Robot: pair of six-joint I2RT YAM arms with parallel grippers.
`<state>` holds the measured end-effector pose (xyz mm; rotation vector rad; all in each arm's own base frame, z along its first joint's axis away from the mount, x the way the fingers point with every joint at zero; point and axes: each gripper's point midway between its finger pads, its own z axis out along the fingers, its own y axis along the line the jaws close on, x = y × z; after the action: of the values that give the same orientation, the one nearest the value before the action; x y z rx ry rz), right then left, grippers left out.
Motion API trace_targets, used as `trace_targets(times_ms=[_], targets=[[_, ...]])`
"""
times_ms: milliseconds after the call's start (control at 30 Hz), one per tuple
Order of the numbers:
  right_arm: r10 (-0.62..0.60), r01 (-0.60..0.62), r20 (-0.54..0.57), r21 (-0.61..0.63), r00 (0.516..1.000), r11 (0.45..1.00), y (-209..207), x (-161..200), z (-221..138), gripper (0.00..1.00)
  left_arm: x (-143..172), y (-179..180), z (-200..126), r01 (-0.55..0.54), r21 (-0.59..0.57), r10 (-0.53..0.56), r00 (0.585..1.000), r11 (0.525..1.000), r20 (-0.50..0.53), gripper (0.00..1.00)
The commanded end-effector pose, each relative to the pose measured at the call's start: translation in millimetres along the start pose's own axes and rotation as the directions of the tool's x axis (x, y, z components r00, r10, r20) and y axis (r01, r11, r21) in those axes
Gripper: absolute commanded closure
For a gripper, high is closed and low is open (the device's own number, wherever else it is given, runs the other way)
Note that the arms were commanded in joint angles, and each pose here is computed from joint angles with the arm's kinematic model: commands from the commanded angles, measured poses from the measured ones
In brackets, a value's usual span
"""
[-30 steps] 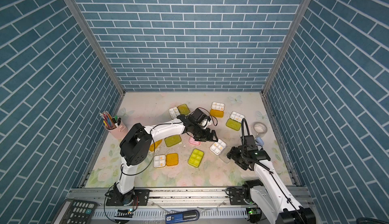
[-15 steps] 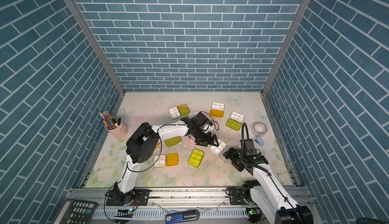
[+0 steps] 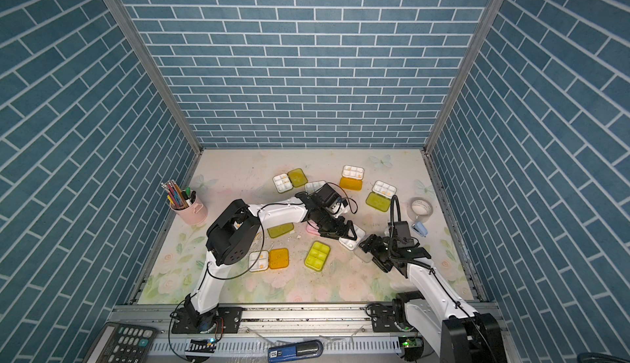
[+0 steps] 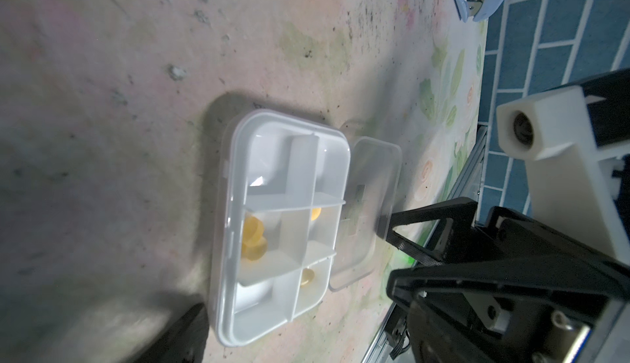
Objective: Close pillboxes
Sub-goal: Close the lid on the pillbox.
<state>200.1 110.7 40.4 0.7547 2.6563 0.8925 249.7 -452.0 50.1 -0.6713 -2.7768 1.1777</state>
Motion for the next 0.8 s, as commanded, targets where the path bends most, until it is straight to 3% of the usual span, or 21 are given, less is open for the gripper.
trace_targets(times_ms=[0,333,533,767], targets=[[-0.022,0.023,0.02,-0.054,1.0,0.998,9,-1,-5,0.23,13,11,13,-0.007,-0.041,0.006,0.999,0.999,-0.047,0.08],[-0.02,0.027,0.055,-0.124,0.998,0.992,21,-5,-10,0.24,13,9,14,-0.001,-0.031,-0.001,0.999,1.0,-0.052,0.08],[-0.038,0.051,0.084,-0.147,0.996,0.988,35,-13,-17,0.25,12,-4,13,0.019,0.038,-0.018,0.999,0.999,-0.037,0.09],[-0.101,0.11,0.097,-0.086,0.99,0.99,40,-26,-19,0.26,-3,-8,-12,0.071,0.056,-0.075,0.995,0.996,0.063,0.09]])
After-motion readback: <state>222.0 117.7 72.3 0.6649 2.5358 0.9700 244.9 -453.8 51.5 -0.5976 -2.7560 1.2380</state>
